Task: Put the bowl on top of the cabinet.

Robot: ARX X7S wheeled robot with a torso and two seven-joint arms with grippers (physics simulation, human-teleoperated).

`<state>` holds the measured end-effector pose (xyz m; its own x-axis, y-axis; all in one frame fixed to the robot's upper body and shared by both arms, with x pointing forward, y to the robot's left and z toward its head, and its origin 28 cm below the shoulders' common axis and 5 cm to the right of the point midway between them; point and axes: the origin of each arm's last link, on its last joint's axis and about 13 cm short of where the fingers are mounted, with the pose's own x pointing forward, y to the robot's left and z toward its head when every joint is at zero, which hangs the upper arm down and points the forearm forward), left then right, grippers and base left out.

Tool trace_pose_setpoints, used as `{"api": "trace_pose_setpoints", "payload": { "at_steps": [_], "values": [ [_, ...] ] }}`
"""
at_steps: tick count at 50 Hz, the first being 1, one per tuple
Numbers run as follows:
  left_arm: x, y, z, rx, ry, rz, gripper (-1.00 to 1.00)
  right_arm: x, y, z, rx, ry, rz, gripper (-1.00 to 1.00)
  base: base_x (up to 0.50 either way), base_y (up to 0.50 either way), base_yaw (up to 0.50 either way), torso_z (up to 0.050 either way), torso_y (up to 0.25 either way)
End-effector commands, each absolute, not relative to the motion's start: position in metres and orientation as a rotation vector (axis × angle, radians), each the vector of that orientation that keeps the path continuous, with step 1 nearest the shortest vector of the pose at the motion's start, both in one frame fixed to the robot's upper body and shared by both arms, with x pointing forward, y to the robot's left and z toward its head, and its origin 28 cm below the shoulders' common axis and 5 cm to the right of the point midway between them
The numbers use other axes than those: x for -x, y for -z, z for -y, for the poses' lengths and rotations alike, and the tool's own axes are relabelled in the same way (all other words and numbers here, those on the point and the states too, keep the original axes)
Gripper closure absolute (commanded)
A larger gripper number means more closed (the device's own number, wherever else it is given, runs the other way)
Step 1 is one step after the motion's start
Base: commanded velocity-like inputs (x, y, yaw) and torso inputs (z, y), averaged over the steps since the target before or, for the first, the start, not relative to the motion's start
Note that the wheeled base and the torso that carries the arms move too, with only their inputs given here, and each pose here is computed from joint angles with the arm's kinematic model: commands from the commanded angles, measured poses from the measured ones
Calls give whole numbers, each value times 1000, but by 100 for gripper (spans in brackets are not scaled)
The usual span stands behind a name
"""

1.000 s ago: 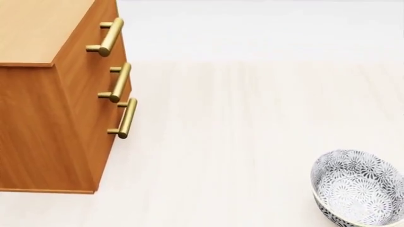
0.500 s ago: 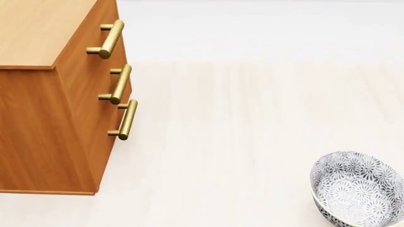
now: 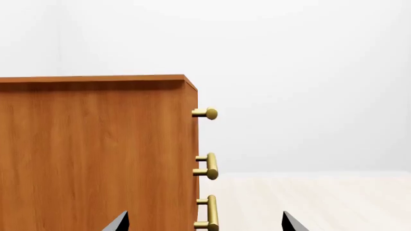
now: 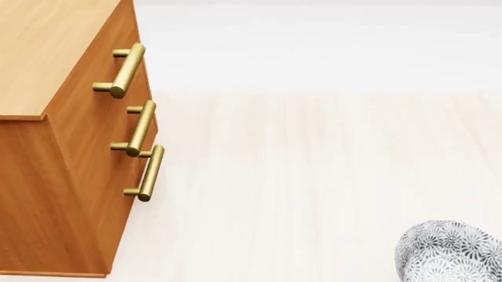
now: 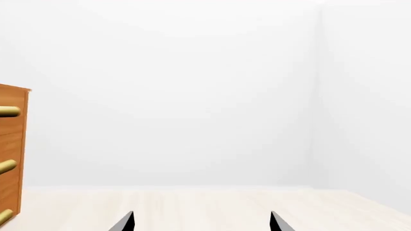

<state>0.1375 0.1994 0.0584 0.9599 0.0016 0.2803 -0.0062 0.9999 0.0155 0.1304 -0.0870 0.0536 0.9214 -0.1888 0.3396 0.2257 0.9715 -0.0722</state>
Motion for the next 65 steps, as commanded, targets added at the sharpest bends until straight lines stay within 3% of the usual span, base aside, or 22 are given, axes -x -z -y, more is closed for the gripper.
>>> {"api": "trace_pose_setpoints", "payload": {
  "at_steps": [1,28,42,65],
  "values": [
    [-137,-58,-200,-15,-6,286,-100,-130,-53,87,113,214,342,-100,262,0,0,0,0],
    [-139,-59,-200,-8,-18,264,-100,-133,-57,92,48,276,349,-100,31,0,0,0,0],
    [-143,-59,-199,13,11,214,-100,-135,-74,118,-178,518,313,-100,0,0,0,0,0],
    [-142,-64,-198,73,72,179,-100,-136,-77,146,-439,609,229,-100,0,0,0,0,0]
  ]
}}
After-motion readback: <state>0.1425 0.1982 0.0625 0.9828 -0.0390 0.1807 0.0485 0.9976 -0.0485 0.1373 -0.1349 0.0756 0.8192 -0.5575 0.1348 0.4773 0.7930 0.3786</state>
